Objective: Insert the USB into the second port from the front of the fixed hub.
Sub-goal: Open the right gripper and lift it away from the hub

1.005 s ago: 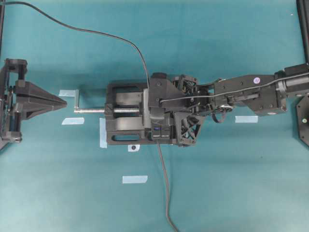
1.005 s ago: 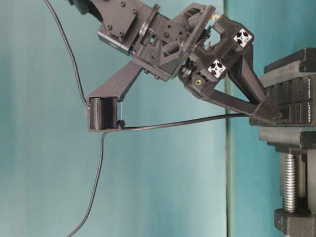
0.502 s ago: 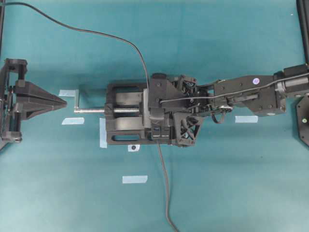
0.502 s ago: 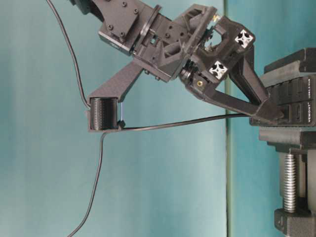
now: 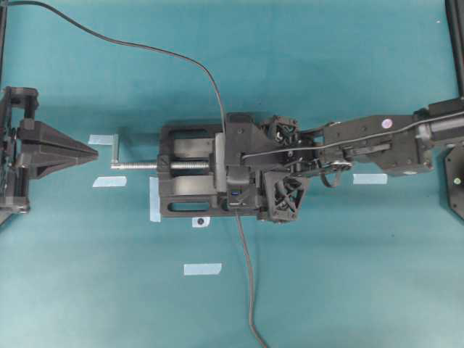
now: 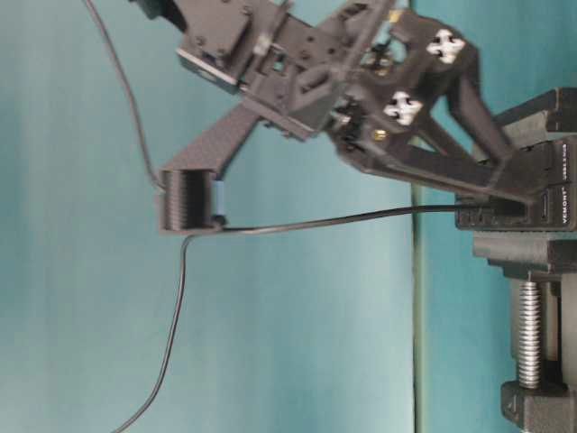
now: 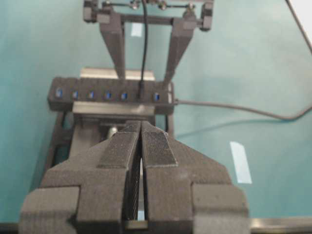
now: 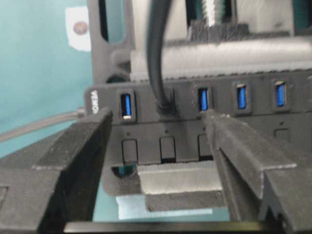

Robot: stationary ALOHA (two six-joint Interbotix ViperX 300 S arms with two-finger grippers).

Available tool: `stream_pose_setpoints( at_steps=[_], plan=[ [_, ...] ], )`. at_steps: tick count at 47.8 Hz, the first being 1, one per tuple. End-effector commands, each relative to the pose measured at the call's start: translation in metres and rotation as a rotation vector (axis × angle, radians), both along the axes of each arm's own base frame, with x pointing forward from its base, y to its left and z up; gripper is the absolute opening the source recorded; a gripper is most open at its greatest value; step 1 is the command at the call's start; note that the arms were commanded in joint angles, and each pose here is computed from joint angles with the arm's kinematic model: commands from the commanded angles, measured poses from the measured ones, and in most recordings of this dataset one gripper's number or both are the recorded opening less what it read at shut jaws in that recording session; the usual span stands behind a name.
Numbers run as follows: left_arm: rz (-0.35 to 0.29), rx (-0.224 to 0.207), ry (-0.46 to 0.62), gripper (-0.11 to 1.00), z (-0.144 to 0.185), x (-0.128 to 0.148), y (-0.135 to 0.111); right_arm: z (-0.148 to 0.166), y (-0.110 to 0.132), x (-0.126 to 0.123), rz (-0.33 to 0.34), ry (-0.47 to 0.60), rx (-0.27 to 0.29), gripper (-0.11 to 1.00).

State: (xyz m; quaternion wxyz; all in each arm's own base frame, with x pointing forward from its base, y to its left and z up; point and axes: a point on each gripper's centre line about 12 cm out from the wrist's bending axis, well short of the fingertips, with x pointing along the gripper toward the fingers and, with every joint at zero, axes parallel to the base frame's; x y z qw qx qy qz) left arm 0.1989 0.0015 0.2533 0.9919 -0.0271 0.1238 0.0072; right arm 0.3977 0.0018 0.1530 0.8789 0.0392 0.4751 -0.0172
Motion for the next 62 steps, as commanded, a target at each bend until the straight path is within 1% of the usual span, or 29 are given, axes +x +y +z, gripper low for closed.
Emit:
stream_pose_setpoints(
  at_steps=[1, 12, 20, 28, 36, 51, 62],
  plan=[
    [0.001, 0.002, -0.017, 0.00, 0.004, 0.002, 0.000, 0.020, -0.004, 0.001, -0.015, -0.061, 0.003, 0.78],
    [0.001, 0.002, -0.020, 0.00, 0.005, 0.002, 0.000, 0.024, -0.006, 0.001, -0.021, -0.103, 0.002, 0.78],
    [0.001, 0.000, -0.017, 0.00, 0.004, 0.001, 0.000, 0.023, -0.006, -0.002, -0.020, -0.098, 0.002, 0.78],
    [0.001, 0.000, -0.015, 0.00, 0.004, 0.001, 0.000, 0.032, -0.006, -0.009, -0.021, -0.135, 0.003, 0.78],
    [0.001, 0.000, -0.015, 0.00, 0.004, 0.001, 0.000, 0.048, -0.005, -0.021, -0.020, -0.199, 0.002, 0.78],
    [0.001, 0.000, -0.015, 0.00, 0.004, 0.001, 0.000, 0.060, -0.005, -0.050, -0.023, -0.256, 0.006, 0.78],
    [0.001, 0.000, -0.012, 0.00, 0.003, 0.001, 0.000, 0.069, -0.005, -0.060, -0.022, -0.364, 0.003, 0.78]
  ],
)
